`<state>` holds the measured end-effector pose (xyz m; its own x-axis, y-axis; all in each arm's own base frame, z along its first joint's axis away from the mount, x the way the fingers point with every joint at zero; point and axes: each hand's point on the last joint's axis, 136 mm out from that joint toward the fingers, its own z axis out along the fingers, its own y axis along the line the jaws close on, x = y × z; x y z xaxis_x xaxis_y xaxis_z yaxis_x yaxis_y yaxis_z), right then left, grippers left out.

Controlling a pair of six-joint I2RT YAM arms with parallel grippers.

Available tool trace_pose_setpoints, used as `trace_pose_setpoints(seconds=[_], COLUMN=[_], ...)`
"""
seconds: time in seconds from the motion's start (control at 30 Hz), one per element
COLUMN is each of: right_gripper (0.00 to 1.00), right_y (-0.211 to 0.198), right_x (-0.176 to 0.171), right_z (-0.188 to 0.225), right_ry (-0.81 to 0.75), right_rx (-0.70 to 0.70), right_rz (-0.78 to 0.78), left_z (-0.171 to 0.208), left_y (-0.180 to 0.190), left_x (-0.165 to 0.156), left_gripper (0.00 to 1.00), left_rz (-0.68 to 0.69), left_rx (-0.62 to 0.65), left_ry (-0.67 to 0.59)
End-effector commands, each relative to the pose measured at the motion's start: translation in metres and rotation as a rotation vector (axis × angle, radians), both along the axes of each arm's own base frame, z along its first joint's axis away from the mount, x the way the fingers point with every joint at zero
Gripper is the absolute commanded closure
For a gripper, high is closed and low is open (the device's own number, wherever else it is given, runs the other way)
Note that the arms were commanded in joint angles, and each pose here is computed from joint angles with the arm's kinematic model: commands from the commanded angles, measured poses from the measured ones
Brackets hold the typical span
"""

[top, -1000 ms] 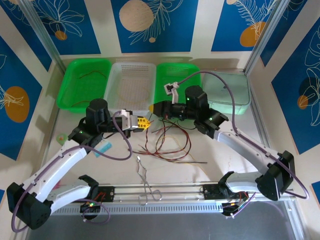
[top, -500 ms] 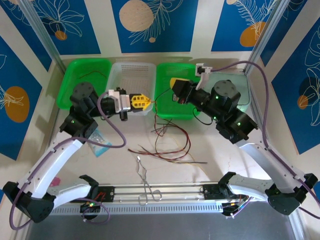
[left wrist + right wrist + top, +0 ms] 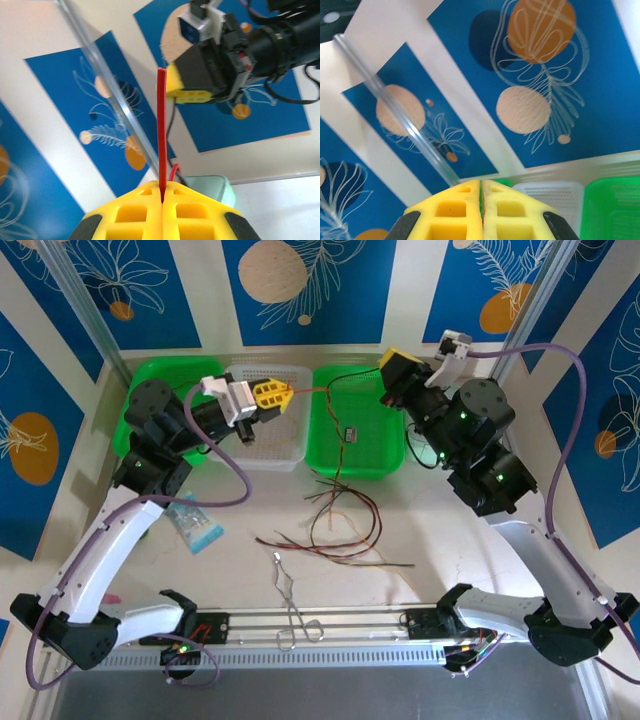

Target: Untangle the cables

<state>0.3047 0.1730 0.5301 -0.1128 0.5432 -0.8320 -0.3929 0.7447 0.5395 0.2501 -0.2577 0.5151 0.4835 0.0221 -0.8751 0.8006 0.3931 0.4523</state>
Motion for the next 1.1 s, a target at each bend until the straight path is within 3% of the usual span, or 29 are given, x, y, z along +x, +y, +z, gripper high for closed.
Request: trace_pose_setpoints(seconds=[0.0,0.23,0.4,0.53,0.87,1.07], right_gripper=[1.0,1.0,1.0,1.0,1.0,1.0], right_y=[-0.037,-0.07,-0.099,-0.132,-0.171,-0.191], right_x=[0.003,0.006,0.001,-0.008,-0.025,-0.039], right_z=[0.021,0.025,0.025,0.019,0.014,0.013], right_ry=[-0.039,-0.04,-0.048,-0.038,-0.023,-0.024], right_rx=[0.033,0.045,0.033,0.039,0.017,0.003], right_rz=[-0.133,-0.23,-0.339,-0.465,-0.578,-0.649], left_z=[0.03,0.033,0.028,0.021,0.015,0.016], left_y=[0.025,0.07,0.098,0.128,0.207,0.26], left_x=[0.019,0.059,0.072,0.081,0.089,0.078], left_gripper=[1.0,1.0,1.0,1.0,1.0,1.0], left_rz=[0.145,0.38,0.47,0.616,0.947,1.168], left_rx=[-0.077,-0.162,-0.185,-0.23,-0.364,-0.511], left_ry=[-0.034,0.003,-0.002,-0.028,-0.008,-0.062])
